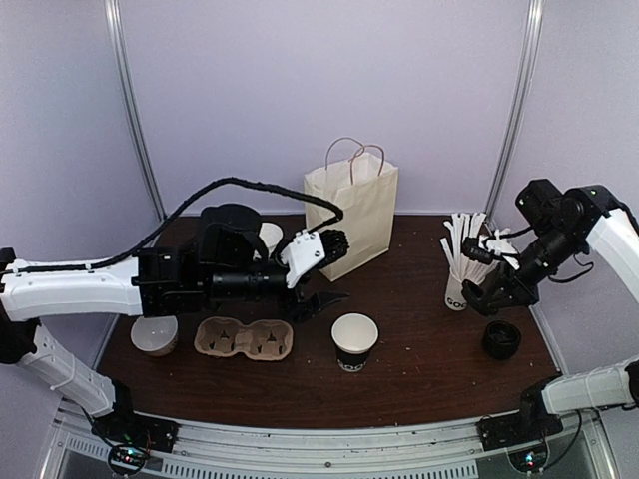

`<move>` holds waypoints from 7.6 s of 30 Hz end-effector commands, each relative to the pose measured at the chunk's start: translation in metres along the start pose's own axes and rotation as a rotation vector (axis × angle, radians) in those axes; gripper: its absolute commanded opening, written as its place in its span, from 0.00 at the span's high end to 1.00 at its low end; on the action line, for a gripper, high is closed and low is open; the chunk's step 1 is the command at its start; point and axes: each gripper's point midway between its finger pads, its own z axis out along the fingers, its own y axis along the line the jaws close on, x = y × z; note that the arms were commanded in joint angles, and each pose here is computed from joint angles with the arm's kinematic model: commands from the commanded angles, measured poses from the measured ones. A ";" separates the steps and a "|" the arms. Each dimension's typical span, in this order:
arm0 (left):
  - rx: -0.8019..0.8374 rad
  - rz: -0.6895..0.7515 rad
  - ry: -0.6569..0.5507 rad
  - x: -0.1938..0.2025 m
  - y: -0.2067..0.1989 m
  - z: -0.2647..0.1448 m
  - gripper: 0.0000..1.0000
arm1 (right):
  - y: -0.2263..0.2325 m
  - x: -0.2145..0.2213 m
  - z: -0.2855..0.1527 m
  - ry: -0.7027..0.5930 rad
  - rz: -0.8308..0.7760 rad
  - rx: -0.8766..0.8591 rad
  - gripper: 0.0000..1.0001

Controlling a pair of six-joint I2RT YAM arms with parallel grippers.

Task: Pack the takeout coffee

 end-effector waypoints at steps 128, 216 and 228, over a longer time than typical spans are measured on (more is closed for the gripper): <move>0.194 -0.032 0.819 0.071 -0.034 0.043 0.24 | -0.042 -0.092 0.011 -0.491 -0.039 0.014 0.36; -0.227 -0.186 0.392 0.061 0.114 -0.013 0.02 | -0.018 -0.126 0.024 -0.270 -0.249 0.021 0.20; -0.546 -0.193 0.261 0.083 0.154 -0.066 0.02 | 0.026 -0.127 0.102 0.042 -0.528 -0.057 0.13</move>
